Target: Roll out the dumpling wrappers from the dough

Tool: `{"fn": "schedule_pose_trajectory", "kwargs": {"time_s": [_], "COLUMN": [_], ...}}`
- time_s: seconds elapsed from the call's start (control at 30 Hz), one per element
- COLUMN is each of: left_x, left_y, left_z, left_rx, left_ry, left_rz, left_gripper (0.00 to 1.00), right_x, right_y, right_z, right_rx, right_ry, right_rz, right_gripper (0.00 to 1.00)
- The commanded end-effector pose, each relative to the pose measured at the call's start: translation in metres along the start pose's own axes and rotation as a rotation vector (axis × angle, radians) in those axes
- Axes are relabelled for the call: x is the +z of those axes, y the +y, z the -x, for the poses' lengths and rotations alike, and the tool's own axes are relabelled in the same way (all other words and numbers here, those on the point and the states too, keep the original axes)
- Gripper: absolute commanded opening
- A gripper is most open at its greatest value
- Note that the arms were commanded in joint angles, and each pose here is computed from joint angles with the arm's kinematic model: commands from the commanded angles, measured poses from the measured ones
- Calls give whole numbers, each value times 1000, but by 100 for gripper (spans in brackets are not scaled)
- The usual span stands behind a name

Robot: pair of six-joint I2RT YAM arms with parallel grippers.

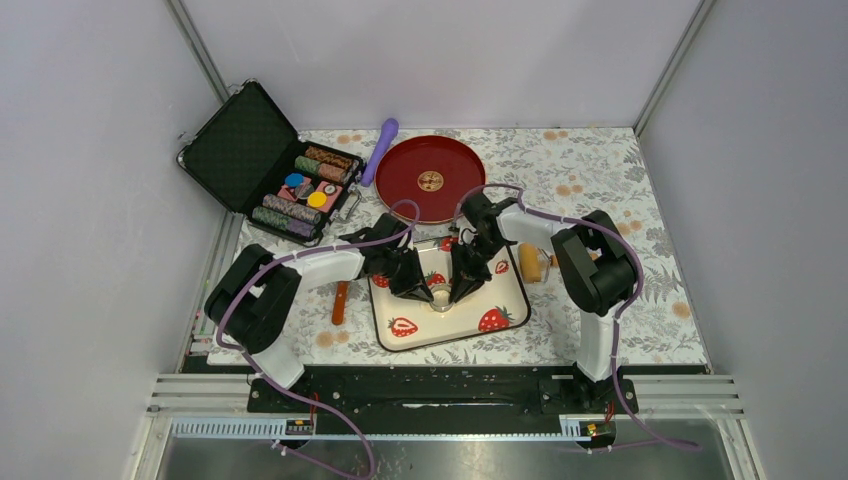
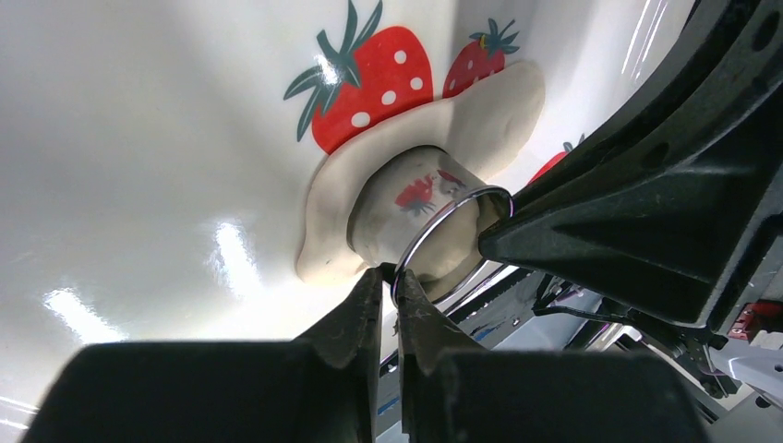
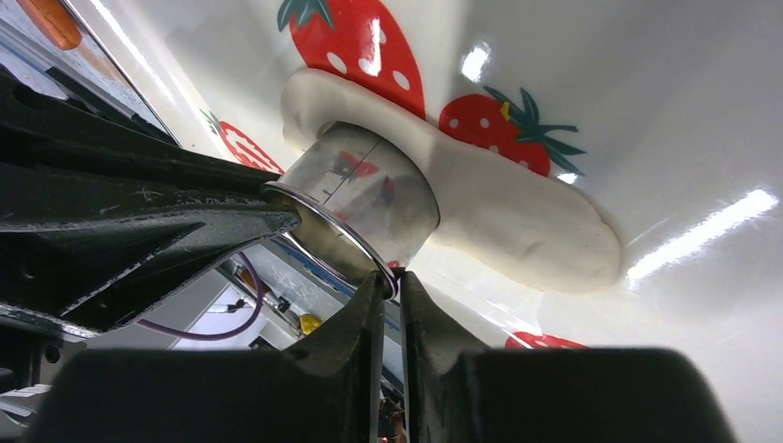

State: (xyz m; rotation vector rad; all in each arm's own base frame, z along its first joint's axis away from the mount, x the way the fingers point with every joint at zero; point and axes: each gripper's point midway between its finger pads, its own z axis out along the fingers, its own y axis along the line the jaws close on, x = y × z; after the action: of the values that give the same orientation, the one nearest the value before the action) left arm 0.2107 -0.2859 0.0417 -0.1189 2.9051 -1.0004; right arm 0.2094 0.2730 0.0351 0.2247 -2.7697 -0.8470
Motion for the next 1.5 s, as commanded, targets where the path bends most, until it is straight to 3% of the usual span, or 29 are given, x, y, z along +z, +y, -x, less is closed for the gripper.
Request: {"fn": "schedule_pose_trajectory", "kwargs": {"time_s": [0.0, 0.17, 0.43, 0.6, 0.8, 0.93, 1.2, 1.47], "left_x": [11, 14, 12, 6, -9, -19, -45, -77], "left_y": [41, 52, 58, 41, 8, -21, -63, -76], "left_z": [-17, -24, -25, -15, 9, 23, 39, 42], "left_rx": [-7, -18, -25, -5, 40, 66, 98, 39], "left_ry": [44, 62, 60, 38, -17, -47, -109, -190], "left_rz": [141, 172, 208, 177, 136, 78, -16, -193], "left_gripper": [0, 0, 0, 0, 31, 41, 50, 53], "right_x": [9, 14, 17, 6, -8, -21, -56, -74], "right_y": [-16, -21, -28, -20, -4, 7, 38, 35], "right_z": [-9, -12, -17, -13, -5, 0, 9, 11], "right_rx": [30, 43, 61, 39, 16, -5, -60, -40], "right_ry": [39, 57, 72, 47, 22, 2, -66, -112], "right_rz": [-38, -41, -65, -68, -50, -48, -21, 25], "right_gripper": [13, 4, 3, 10, 16, 28, 55, 59]}}
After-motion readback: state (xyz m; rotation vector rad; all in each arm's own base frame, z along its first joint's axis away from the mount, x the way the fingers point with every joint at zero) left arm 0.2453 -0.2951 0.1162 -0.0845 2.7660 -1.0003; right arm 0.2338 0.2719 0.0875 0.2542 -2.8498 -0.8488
